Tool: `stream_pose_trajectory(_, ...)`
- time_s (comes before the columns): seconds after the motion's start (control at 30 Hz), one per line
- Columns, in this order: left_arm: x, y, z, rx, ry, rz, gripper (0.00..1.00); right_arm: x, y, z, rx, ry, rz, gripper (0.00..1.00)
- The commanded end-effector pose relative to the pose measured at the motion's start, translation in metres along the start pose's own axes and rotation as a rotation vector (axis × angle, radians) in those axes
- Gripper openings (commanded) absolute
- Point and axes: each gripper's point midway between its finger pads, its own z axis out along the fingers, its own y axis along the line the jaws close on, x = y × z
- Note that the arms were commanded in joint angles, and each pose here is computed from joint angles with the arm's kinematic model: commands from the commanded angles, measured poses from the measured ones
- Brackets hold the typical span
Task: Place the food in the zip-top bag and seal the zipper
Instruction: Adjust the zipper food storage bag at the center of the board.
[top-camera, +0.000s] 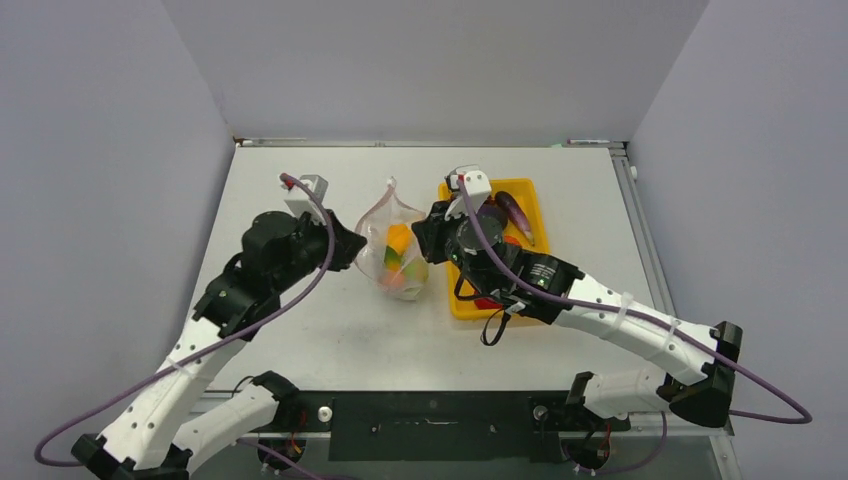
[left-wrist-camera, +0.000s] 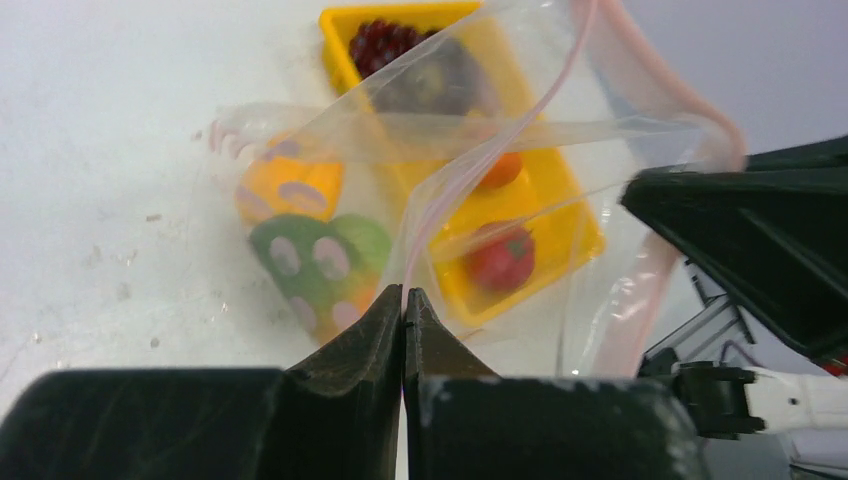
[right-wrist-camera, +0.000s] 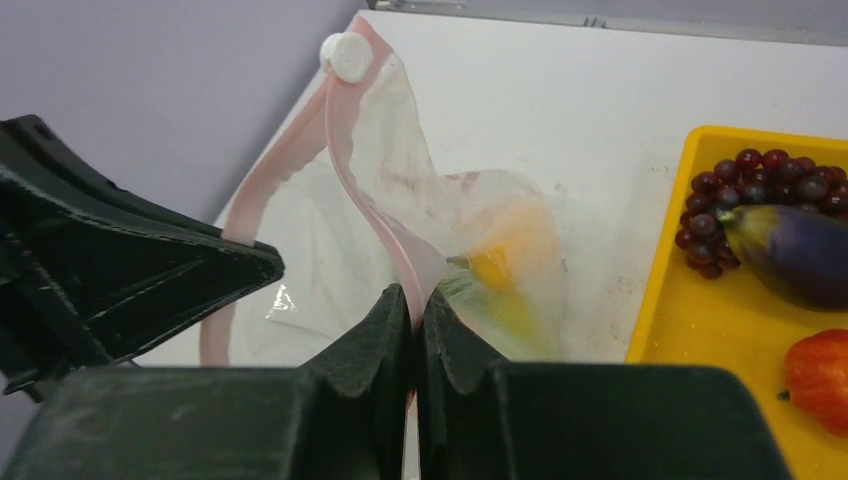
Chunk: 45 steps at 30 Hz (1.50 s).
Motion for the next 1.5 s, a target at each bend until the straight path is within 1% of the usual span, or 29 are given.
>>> stream_pose_trajectory(0.0,0.06,0.034,0.038,-0.075,0.158,-0.041,0.0,0.035,-0.016,0.016,0.065,0.042,-0.033,0.05)
stream_pose_trajectory(0.1,0.074,0.034,0.046,-0.049,0.206,-0.055,0.0,0.052,-0.02,0.022,0.076,0.082,-0.048,0.05)
stream_pose_trajectory(0.17,0.067,0.027,0.045,-0.024,0.195,-0.055,0.0,0.05,-0.018,0.021,0.072,0.085,-0.051,0.05)
stream_pose_trajectory(0.27,0.041,0.009,0.033,0.023,0.143,-0.037,0.0,0.034,-0.009,0.017,0.045,0.062,-0.043,0.05)
stream_pose_trajectory(0.4,-0.003,-0.014,0.006,0.066,0.05,0.001,0.0,0.001,0.006,0.005,-0.005,0.01,-0.026,0.05)
stream_pose_trajectory(0.47,-0.021,-0.019,-0.007,0.06,0.006,0.022,0.0,-0.013,0.012,-0.002,-0.025,-0.014,-0.02,0.05)
stream_pose_trajectory(0.53,-0.027,-0.017,-0.013,0.04,-0.009,0.038,0.0,-0.023,0.017,-0.007,-0.042,-0.035,-0.011,0.05)
stream_pose_trajectory(0.63,-0.019,-0.005,-0.011,-0.007,0.007,0.038,0.0,-0.021,0.016,-0.007,-0.04,-0.036,-0.011,0.05)
stream_pose_trajectory(0.77,0.012,0.013,0.003,-0.041,0.058,0.011,0.0,0.006,0.007,0.003,-0.009,0.012,-0.027,0.05)
stream_pose_trajectory(0.9,0.051,0.034,0.018,-0.087,0.133,-0.024,0.0,0.04,-0.003,0.013,0.019,0.066,-0.029,0.05)
stream_pose_trajectory(1.0,0.062,0.038,0.021,-0.09,0.158,-0.036,0.0,0.053,-0.006,0.017,0.028,0.096,-0.035,0.05)
stream_pose_trajectory(1.1,0.053,0.033,0.017,-0.083,0.148,-0.024,0.0,0.045,-0.003,0.015,0.019,0.085,-0.027,0.05)
stream_pose_trajectory(1.3,0.008,0.014,-0.004,-0.06,0.063,0.021,0.0,0.009,0.011,0.0,-0.032,0.024,0.0,0.05)
stream_pose_trajectory(1.4,-0.005,0.009,-0.011,-0.056,0.036,0.036,0.0,-0.002,0.018,-0.007,-0.054,0.004,0.011,0.05)
stream_pose_trajectory(1.47,-0.008,0.009,-0.012,-0.064,0.029,0.046,0.0,-0.001,0.019,-0.008,-0.057,0.001,0.012,0.05)
